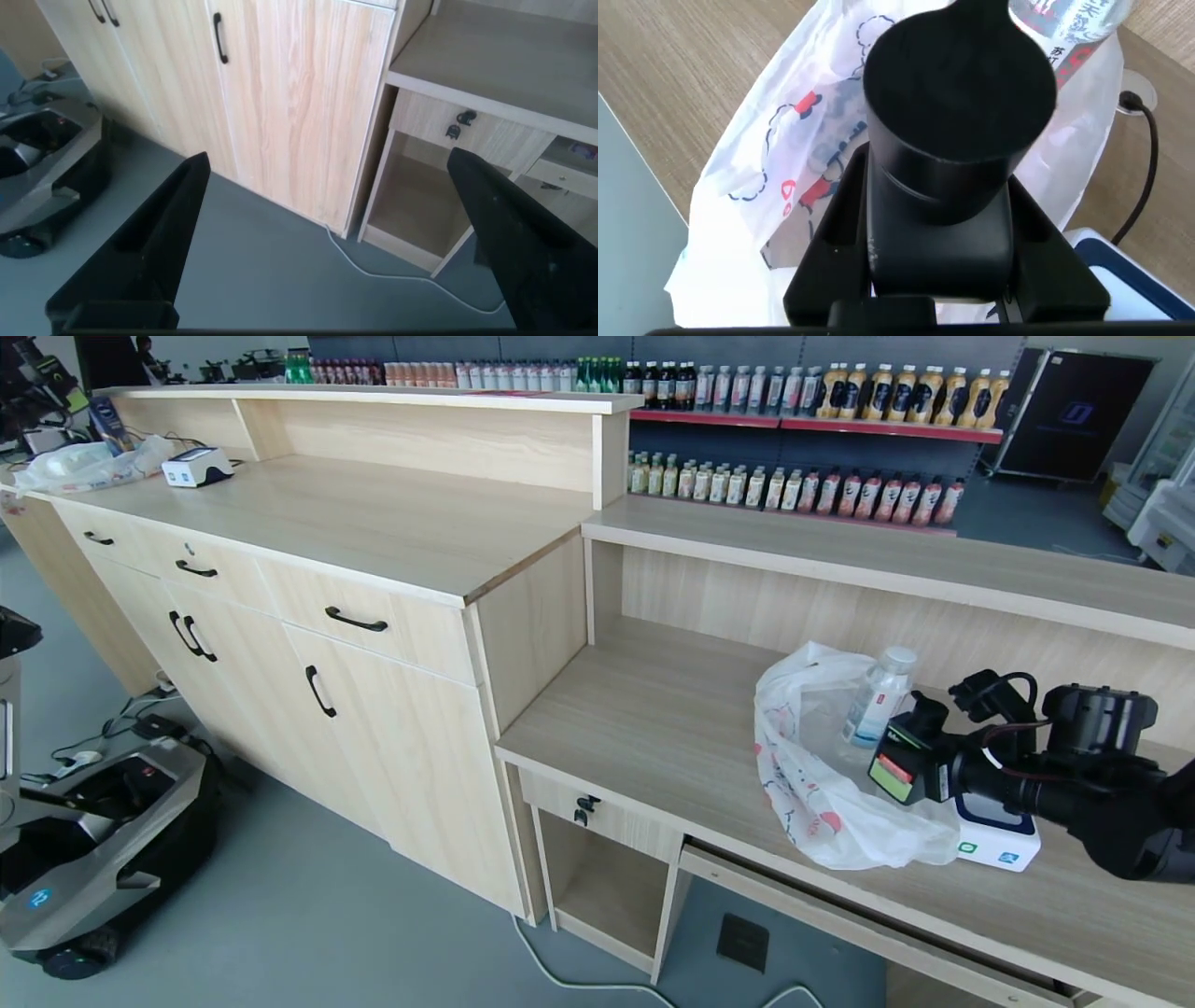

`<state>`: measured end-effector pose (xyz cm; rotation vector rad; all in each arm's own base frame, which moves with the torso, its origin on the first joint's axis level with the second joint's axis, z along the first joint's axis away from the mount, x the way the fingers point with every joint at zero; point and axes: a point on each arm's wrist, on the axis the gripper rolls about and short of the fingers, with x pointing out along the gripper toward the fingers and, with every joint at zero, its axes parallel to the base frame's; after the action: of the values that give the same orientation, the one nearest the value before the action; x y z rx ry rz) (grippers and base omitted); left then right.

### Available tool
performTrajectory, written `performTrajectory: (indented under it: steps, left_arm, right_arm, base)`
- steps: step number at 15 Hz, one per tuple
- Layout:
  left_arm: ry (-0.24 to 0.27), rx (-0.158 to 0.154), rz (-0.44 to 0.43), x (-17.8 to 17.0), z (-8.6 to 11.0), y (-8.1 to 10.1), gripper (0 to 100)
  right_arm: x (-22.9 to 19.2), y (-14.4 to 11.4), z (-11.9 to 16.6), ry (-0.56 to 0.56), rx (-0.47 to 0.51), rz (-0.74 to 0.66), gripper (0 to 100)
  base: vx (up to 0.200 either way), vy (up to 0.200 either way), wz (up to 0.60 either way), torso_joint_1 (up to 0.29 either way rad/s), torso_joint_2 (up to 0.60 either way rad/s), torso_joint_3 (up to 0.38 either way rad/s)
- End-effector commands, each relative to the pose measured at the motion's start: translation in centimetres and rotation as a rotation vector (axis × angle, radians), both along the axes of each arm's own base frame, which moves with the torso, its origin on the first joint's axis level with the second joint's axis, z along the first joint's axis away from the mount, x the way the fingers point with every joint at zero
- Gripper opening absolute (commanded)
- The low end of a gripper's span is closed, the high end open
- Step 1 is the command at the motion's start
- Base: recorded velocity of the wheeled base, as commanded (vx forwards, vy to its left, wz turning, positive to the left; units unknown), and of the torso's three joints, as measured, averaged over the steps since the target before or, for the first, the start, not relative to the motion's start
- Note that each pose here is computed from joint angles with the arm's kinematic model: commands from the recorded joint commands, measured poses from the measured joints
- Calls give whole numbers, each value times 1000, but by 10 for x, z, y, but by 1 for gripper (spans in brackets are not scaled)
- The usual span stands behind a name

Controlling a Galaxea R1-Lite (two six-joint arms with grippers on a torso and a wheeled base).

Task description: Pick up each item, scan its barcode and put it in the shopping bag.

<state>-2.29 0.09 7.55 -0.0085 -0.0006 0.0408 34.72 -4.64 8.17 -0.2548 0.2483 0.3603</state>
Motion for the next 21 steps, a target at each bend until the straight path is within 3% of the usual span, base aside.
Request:
performTrajectory:
  steps: [1, 20, 21]
  left_arm:
    - [0, -1, 1, 0, 0, 0, 100]
    - [0, -1, 1, 0, 0, 0, 100]
    - [0, -1, 1, 0, 0, 0, 100]
  right_arm:
    - [7, -1, -17, 31, -8, 9, 0]
    - [24, 1, -49, 53, -16, 60, 0]
    - [24, 1, -49, 53, -15, 62, 100]
  base:
    - [0, 0, 0, 0, 0, 0]
    - [0, 0, 0, 0, 0, 0]
    - [0, 0, 0, 0, 0, 0]
